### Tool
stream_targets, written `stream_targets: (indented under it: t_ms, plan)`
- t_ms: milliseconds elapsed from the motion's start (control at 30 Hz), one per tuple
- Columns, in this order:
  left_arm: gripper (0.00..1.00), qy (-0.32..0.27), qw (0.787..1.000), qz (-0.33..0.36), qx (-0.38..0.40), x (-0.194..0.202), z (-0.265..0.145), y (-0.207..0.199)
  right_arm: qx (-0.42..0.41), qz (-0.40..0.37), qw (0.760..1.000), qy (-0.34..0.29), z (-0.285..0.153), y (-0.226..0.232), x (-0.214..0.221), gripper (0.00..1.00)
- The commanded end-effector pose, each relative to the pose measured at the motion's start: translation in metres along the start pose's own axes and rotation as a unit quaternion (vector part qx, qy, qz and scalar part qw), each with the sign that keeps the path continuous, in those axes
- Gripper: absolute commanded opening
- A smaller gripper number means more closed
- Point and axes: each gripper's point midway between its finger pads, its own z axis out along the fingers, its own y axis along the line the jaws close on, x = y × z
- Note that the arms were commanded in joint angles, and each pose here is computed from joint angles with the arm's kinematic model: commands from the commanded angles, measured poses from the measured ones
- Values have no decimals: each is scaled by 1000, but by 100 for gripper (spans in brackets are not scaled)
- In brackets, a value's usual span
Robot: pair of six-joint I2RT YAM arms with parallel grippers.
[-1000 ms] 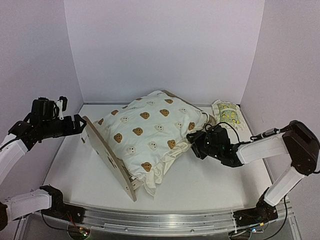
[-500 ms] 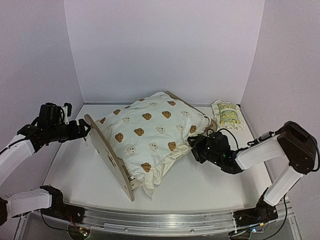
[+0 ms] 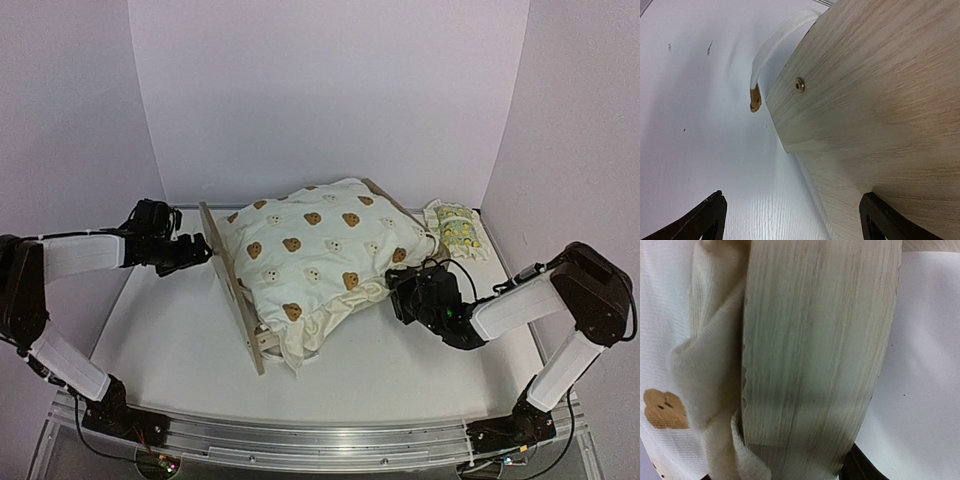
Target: Set up the pet bed
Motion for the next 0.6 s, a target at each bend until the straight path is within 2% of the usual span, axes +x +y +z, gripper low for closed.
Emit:
stream_targets:
  t_ms: [0,333,567]
  plan:
    - [95,-72,987,48,134,-67,17,-77,82,-211,970,90,-9,-63,46,21]
    - [95,-40,989,73,122,-92,78,-84,70,-232,964,113,-11,-63,107,21]
    - [95,-32,991,92,92,-95,86,-76,78,-238,961,116,-15,-76,122,23]
